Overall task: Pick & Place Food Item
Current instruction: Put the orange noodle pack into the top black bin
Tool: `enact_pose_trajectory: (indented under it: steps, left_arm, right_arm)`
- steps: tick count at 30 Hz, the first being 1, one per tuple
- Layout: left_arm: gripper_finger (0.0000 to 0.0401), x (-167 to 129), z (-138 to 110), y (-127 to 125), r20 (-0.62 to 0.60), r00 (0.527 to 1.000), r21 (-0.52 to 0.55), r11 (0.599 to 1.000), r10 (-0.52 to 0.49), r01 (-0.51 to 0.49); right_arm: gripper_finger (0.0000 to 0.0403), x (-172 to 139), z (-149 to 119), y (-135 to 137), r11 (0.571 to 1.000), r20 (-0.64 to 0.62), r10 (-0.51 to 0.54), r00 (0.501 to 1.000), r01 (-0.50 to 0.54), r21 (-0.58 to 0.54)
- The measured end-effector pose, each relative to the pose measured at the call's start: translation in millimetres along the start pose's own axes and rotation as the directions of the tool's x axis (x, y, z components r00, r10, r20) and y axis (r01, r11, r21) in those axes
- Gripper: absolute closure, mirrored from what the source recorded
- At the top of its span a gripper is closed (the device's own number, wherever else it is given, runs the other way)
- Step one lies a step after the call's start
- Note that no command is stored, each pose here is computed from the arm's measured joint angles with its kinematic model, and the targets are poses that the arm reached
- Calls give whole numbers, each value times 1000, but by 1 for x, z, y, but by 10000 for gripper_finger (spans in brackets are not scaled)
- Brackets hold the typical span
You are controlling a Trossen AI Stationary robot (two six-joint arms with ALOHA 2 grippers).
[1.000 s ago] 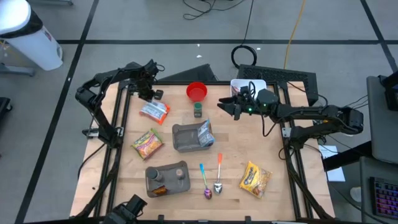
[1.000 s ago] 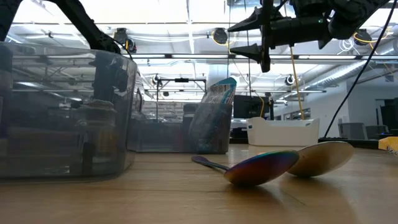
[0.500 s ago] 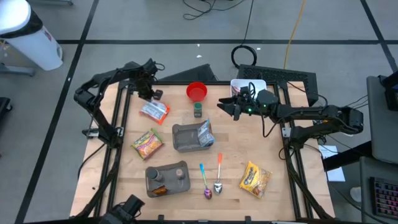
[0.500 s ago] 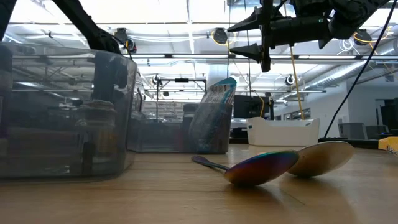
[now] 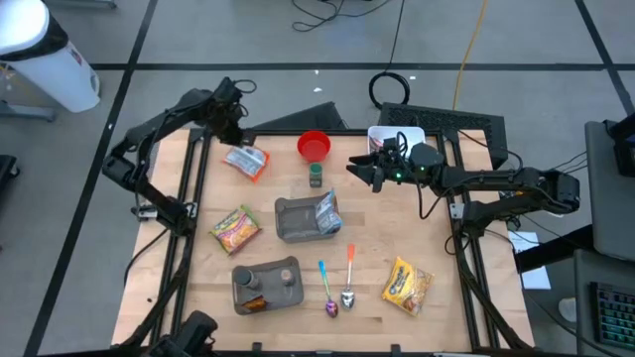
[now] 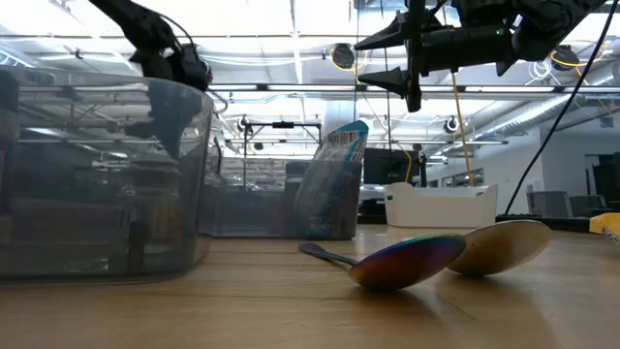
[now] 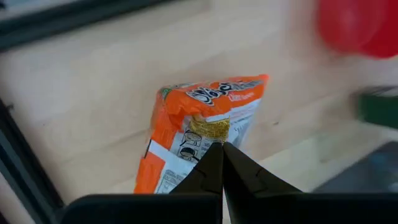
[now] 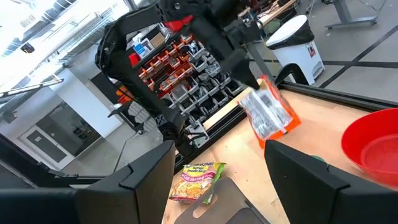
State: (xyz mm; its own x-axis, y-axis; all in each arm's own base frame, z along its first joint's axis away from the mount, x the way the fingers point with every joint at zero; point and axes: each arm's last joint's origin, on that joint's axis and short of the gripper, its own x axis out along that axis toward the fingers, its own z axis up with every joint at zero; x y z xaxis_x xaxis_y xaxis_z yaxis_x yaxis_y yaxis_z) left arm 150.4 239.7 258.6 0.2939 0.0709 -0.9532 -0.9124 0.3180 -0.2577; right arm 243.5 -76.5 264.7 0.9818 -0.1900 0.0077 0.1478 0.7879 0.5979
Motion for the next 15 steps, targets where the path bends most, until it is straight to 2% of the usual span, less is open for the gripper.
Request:
enact_pose_trajectory:
  steps: [15]
  left_arm:
    - [401,-72,-2,-19,232,966,59,993,-117,106]
  right_arm:
    - [161,0,0,0,1000,0,0,1000,0,0]
